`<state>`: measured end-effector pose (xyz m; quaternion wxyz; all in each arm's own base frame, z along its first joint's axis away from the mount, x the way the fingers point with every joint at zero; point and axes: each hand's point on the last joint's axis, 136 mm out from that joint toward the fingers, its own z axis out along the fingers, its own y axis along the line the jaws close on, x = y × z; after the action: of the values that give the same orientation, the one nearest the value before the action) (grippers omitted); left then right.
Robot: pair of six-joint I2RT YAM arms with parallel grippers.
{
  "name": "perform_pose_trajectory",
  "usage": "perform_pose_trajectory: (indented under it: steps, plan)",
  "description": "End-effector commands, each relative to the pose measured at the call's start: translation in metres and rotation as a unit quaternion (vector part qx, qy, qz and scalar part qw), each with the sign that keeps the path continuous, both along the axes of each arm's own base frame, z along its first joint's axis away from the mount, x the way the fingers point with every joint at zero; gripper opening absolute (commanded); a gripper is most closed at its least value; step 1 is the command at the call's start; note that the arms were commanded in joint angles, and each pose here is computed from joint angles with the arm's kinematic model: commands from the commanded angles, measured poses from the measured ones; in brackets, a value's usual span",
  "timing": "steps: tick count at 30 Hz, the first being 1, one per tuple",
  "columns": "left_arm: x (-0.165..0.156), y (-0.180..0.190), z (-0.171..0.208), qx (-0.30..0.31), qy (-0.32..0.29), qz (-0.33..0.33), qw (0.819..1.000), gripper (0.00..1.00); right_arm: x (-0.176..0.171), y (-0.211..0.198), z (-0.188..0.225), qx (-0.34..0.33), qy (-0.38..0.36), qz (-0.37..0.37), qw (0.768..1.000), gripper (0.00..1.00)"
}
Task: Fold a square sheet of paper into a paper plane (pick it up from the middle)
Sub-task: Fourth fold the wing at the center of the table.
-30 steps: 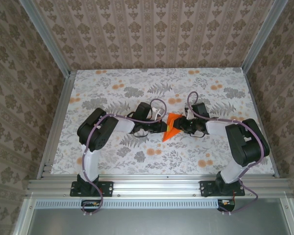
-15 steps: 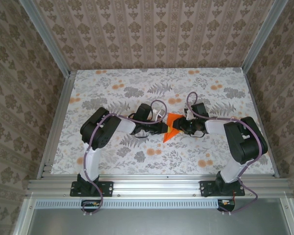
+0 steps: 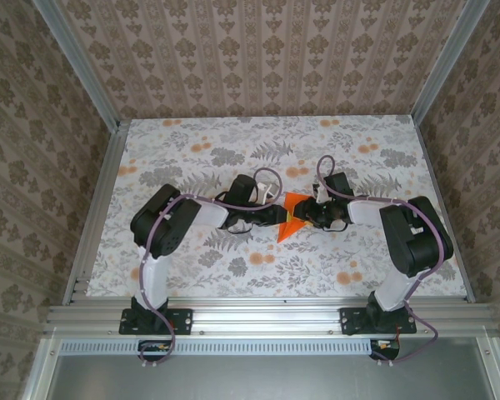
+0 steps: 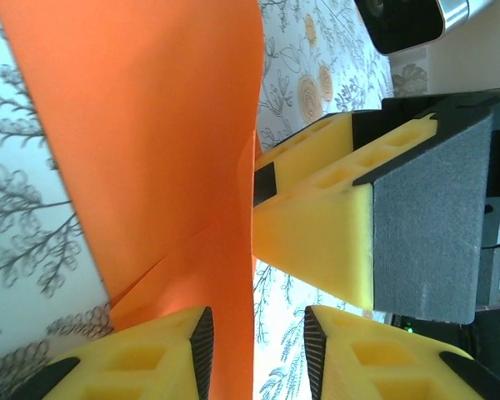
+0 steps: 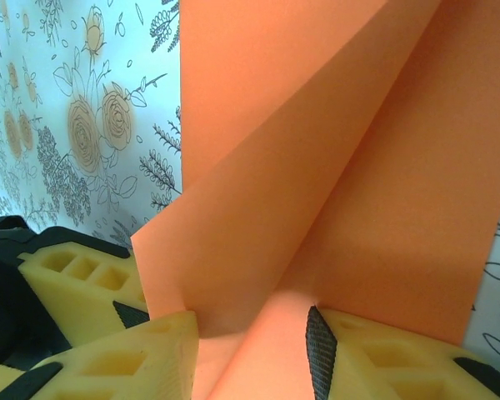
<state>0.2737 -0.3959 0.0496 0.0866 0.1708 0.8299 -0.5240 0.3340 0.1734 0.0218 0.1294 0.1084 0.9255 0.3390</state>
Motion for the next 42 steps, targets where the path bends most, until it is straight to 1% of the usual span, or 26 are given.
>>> perform_pose_trajectory:
  steps: [1, 6, 10, 12, 17, 23, 27, 31, 35, 42]
  plan:
    - [0.001, 0.006, 0.007, 0.023, -0.034, 0.007, 0.999, 0.38, -0.020, -0.019, -0.040, -0.058, 0.064, -0.020, 0.996, 0.42]
    - [-0.006, 0.003, -0.003, 0.051, -0.043, 0.002, 0.998, 0.39, -0.019, -0.019, -0.040, -0.057, 0.064, -0.023, 0.996, 0.42]
    - [-0.001, 0.008, -0.012, 0.078, -0.055, 0.022, 0.995, 0.40, -0.019, -0.019, -0.040, -0.054, 0.065, -0.024, 0.996, 0.42]
    - [-0.003, 0.008, -0.012, 0.079, -0.059, 0.021, 0.995, 0.41, -0.019, -0.019, -0.040, -0.054, 0.066, -0.025, 0.996, 0.42]
    - [-0.008, 0.003, -0.015, 0.085, -0.069, 0.010, 0.994, 0.41, -0.019, -0.018, -0.041, -0.053, 0.067, -0.027, 0.996, 0.42]
    - [-0.010, 0.003, -0.019, 0.110, -0.094, 0.008, 0.990, 0.36, -0.020, -0.017, -0.043, -0.048, 0.072, -0.029, 0.996, 0.42]
    - [-0.013, 0.003, -0.024, 0.131, -0.105, 0.002, 0.986, 0.36, -0.020, -0.016, -0.043, -0.043, 0.073, -0.031, 0.996, 0.43]
    - [-0.015, 0.003, -0.028, 0.138, -0.105, -0.004, 0.985, 0.35, -0.021, -0.017, -0.046, -0.046, 0.080, -0.036, 0.995, 0.45]
    - [-0.017, 0.001, -0.029, 0.137, -0.101, -0.011, 0.985, 0.33, -0.023, -0.022, -0.049, -0.060, 0.091, -0.042, 0.993, 0.48]
    - [-0.019, -0.008, -0.022, 0.117, -0.086, -0.023, 0.989, 0.23, -0.026, -0.026, -0.052, -0.075, 0.103, -0.045, 0.991, 0.54]
